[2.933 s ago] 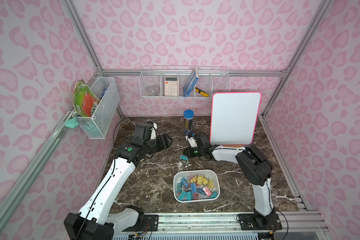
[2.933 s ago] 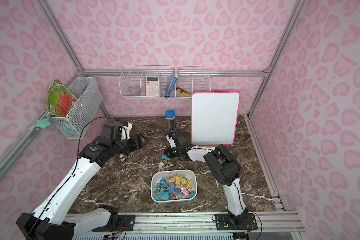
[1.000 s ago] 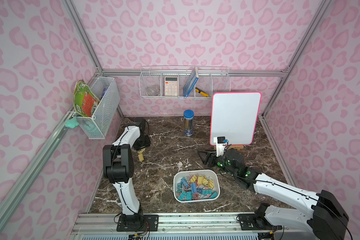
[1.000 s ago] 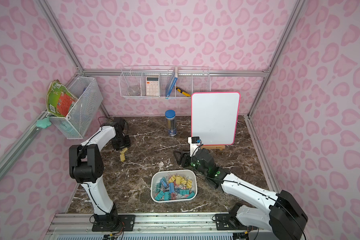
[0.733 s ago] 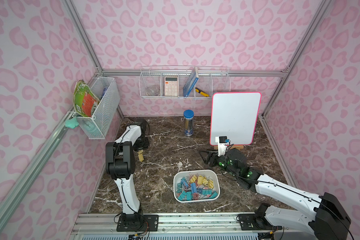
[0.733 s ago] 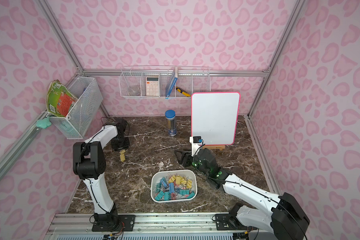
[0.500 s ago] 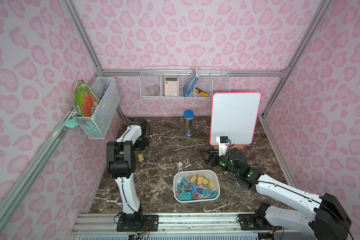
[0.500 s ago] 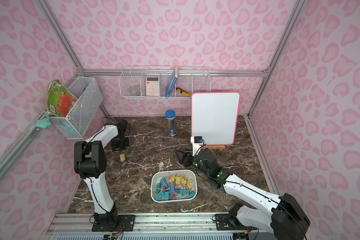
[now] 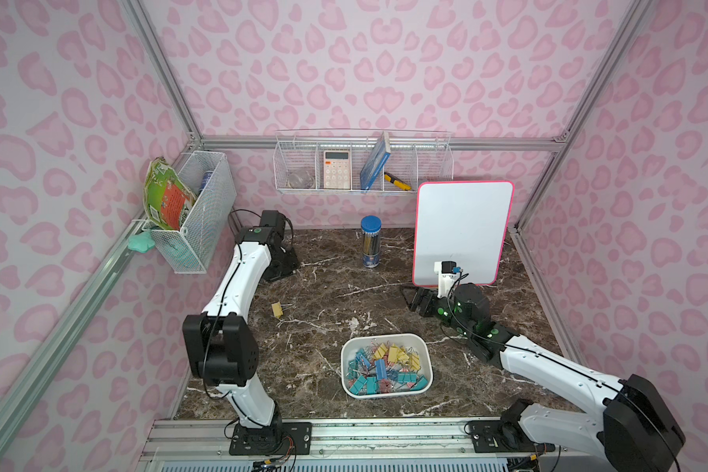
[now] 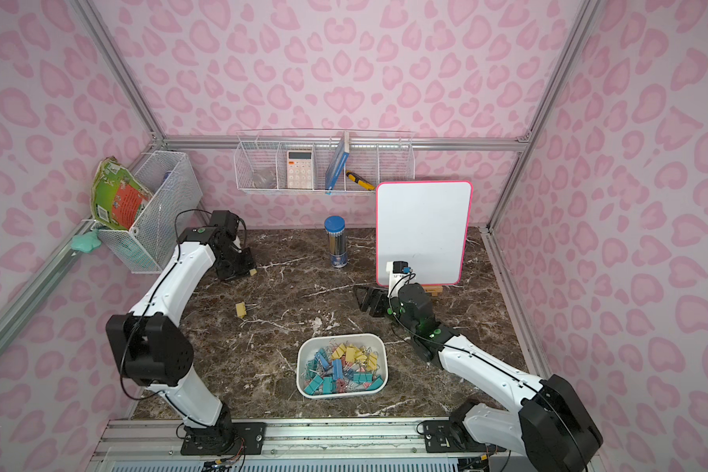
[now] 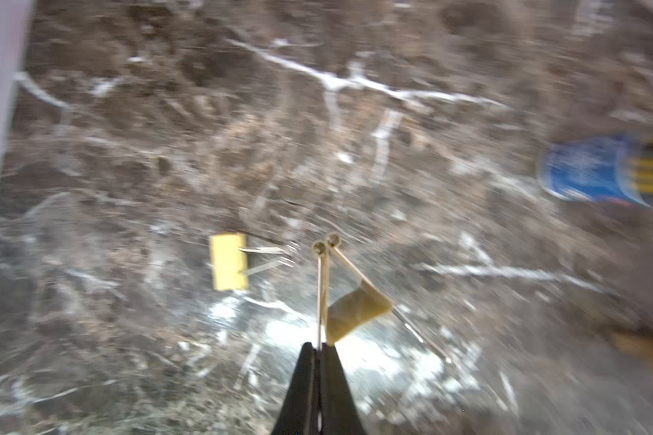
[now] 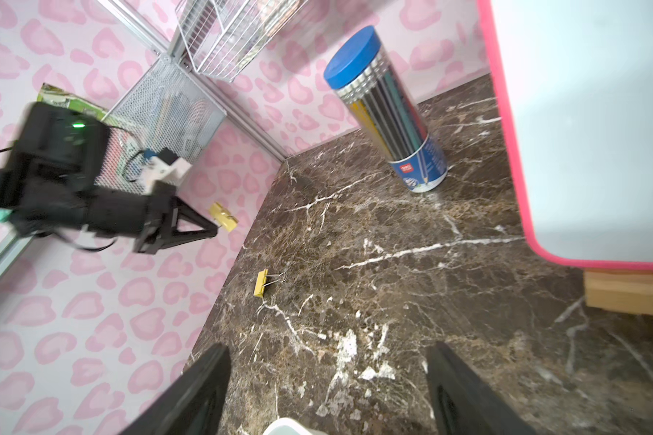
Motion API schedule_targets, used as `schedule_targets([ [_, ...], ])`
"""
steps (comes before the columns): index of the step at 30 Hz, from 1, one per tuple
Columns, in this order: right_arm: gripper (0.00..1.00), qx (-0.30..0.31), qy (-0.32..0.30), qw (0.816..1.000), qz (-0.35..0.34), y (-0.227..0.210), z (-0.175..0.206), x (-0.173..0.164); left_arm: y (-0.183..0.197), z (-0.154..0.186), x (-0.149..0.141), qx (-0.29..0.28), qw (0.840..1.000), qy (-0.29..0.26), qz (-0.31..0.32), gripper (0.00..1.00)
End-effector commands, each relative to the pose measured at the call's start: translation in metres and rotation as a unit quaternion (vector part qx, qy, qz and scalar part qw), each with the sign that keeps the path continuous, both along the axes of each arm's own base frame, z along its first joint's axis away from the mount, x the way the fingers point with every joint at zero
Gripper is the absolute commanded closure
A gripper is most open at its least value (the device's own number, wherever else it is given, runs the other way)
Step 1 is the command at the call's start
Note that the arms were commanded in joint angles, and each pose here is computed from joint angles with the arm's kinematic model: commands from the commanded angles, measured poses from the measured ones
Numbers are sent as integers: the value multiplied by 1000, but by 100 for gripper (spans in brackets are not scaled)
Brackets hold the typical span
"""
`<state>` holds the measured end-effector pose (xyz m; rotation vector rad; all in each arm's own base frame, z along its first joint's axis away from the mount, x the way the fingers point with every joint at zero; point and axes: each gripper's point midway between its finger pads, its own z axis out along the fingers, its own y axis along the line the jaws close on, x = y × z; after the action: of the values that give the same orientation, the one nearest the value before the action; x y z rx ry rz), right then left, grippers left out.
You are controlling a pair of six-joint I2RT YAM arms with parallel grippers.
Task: Put the binder clips in the storage box
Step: Pick up the binder clip at the center of the board, then place the binder clip in the storage box.
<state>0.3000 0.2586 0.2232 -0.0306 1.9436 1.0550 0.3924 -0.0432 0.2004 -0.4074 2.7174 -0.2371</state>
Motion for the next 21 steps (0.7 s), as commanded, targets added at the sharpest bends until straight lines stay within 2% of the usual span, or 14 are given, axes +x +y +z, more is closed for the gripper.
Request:
schedule_targets([
  [1, 13, 2, -28, 1000, -9, -10, 15, 7, -114, 38, -56, -141, 973, -17, -181, 100],
  [4, 13, 9, -26, 998, -52, -37, 20, 18, -199, 52, -125, -173, 924, -38, -339, 100],
  [6, 13, 19, -32, 996, -79, -54, 25, 21, -234, 47, -167, -166, 894, -25, -414, 100],
  [7, 13, 23, -34, 995, -94, -63, 27, 22, -243, 31, -186, -148, 886, -6, -439, 100],
  [10, 15, 25, -35, 992, -119, -80, 29, 21, -251, -8, -217, -113, 879, 47, -461, 100],
  [14, 15, 24, -31, 991, -132, -87, 27, 18, -232, -59, -231, -60, 888, 119, -440, 100],
  [15, 15, 27, -29, 990, -132, -88, 26, 17, -229, -66, -234, -55, 886, 131, -441, 100],
  [17, 16, 32, -27, 990, -133, -88, 23, 16, -231, -73, -241, -64, 878, 148, -450, 99],
  [21, 16, 34, -24, 991, -126, -85, 23, 17, -239, -83, -249, -88, 865, 169, -464, 89],
])
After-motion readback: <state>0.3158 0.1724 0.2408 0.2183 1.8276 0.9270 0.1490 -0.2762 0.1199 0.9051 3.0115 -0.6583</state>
